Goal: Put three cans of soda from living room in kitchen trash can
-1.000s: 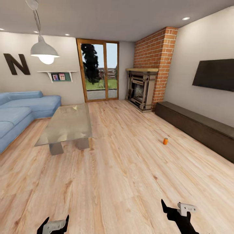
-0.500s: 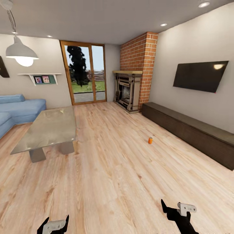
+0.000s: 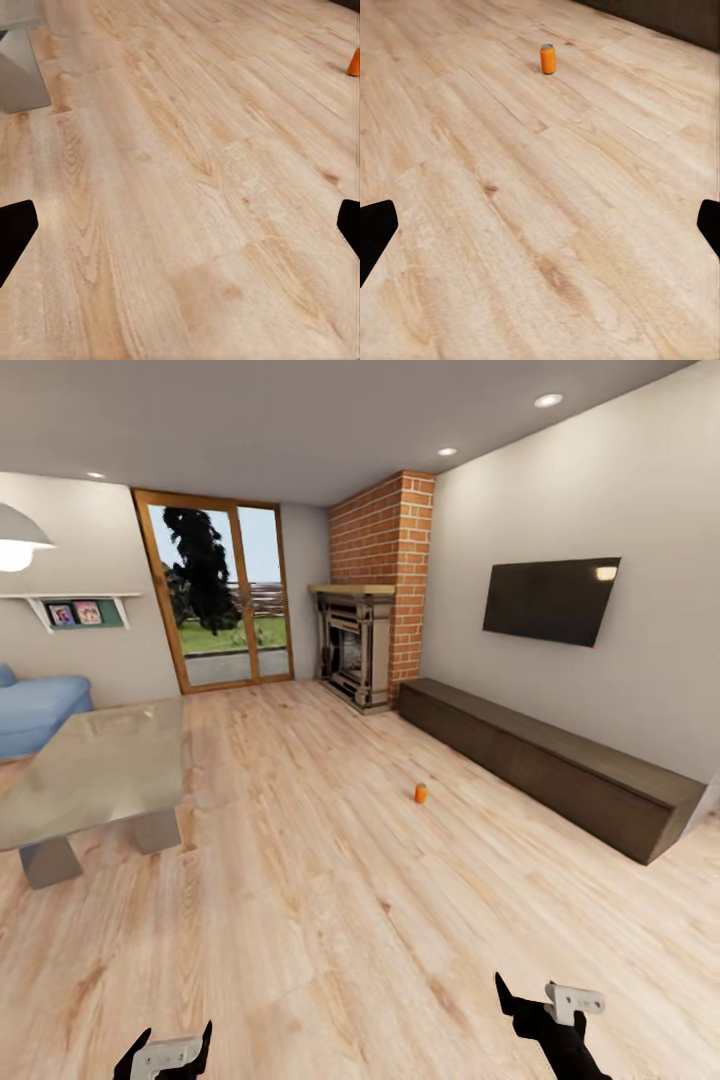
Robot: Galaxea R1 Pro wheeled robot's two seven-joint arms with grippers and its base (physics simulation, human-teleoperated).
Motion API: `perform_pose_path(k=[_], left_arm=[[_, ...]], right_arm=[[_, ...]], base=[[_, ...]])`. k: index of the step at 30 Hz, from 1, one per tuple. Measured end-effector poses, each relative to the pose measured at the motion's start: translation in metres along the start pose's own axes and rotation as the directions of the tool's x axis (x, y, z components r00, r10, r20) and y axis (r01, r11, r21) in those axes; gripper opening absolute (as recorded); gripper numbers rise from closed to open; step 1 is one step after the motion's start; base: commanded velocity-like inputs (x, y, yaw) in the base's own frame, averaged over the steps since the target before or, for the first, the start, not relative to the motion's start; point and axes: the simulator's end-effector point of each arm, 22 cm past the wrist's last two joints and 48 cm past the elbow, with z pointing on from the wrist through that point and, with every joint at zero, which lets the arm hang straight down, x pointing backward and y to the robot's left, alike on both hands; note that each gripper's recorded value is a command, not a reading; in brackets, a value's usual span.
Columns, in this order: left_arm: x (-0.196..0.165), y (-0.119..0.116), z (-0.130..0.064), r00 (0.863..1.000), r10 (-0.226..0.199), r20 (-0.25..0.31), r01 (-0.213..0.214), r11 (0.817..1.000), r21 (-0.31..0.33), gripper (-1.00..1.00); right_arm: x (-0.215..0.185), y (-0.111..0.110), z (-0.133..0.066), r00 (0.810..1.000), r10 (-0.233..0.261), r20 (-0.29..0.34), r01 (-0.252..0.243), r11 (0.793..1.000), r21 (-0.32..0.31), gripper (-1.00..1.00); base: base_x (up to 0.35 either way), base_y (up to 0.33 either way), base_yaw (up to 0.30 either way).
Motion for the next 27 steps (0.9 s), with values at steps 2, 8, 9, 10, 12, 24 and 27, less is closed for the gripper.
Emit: perform_pose_path(k=[2, 8, 9, 10, 12, 24, 27], left_arm=[[-0.0006, 0.0000, 0.0000, 1.000, -0.001, 0.001, 0.001, 1.000, 0.000, 1.00], [-0.0013, -0.0001, 0.0000, 1.000, -0.002, 0.003, 0.002, 1.000, 0.000, 1.00], [-0.0013, -0.0001, 0.0000, 1.000, -0.002, 0.003, 0.002, 1.000, 0.000, 1.00], [-0.0013, -0.0001, 0.0000, 1.000, -0.002, 0.003, 0.002, 1.000, 0.000, 1.00], [-0.0014, 0.0000, 0.0000, 1.000, -0.002, 0.003, 0.002, 1.000, -0.001, 1.00], [0.0011, 0.0005, -0.0001, 1.000, -0.001, -0.003, 0.001, 1.000, -0.002, 1.00], [0.0027, 0.0005, -0.0002, 1.000, 0.000, -0.006, 0.000, 1.000, -0.002, 1.00]], right_arm=[[-0.0010, 0.0009, -0.0001, 1.000, -0.003, 0.003, 0.003, 1.000, -0.003, 1.00], [-0.0027, 0.0022, -0.0002, 1.000, -0.008, 0.009, 0.009, 1.000, -0.011, 1.00], [-0.0027, 0.0021, -0.0002, 1.000, -0.009, 0.009, 0.009, 1.000, -0.010, 1.00], [-0.0027, 0.0020, -0.0002, 1.000, -0.009, 0.009, 0.009, 1.000, -0.009, 1.00], [-0.0029, 0.0015, -0.0002, 1.000, -0.006, 0.010, 0.006, 1.000, -0.007, 1.00], [0.0017, 0.0041, 0.0002, 1.000, 0.002, -0.003, -0.002, 1.000, -0.007, 1.00], [0.0031, 0.0025, 0.0004, 1.000, 0.005, -0.007, -0.005, 1.000, -0.004, 1.00]], base=[[0.000, -0.092, -0.081], [0.000, -0.038, -0.033], [0.000, -0.014, -0.012], [0.000, -0.011, -0.010], [0.000, -0.006, -0.006], [0.000, -0.001, -0.024], [0.007, 0.000, -0.131]])
